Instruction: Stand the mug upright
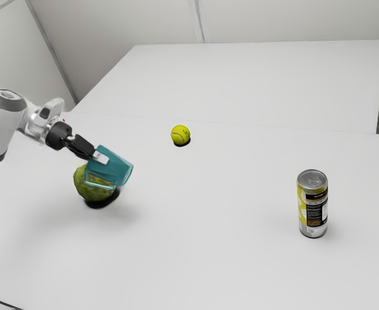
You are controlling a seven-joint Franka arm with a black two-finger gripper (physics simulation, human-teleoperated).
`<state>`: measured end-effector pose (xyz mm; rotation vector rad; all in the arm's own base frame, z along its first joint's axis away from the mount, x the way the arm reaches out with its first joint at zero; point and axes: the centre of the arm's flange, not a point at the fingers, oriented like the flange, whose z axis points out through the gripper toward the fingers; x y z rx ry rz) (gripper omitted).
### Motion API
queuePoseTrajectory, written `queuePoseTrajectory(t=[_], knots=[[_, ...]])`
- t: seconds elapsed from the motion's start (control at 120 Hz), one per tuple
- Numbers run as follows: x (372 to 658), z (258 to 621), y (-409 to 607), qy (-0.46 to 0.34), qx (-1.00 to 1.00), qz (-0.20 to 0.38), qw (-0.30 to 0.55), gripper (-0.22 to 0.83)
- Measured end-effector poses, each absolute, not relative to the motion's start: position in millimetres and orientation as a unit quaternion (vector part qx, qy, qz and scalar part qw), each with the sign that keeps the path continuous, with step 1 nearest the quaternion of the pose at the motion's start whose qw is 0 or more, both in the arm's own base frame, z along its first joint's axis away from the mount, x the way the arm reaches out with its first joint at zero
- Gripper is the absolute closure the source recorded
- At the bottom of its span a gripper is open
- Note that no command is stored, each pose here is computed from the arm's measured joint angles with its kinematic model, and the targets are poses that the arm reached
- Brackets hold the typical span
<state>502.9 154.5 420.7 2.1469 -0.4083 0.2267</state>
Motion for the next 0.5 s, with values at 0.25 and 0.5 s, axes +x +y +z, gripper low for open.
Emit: queuePoseTrajectory(t=[0.25,0.5], knots=[[624,480,30,-0.293,0.929,0.046,0.223,0.77],[664,424,-12,-0.242,0.966,0.04,0.087,0.77]])
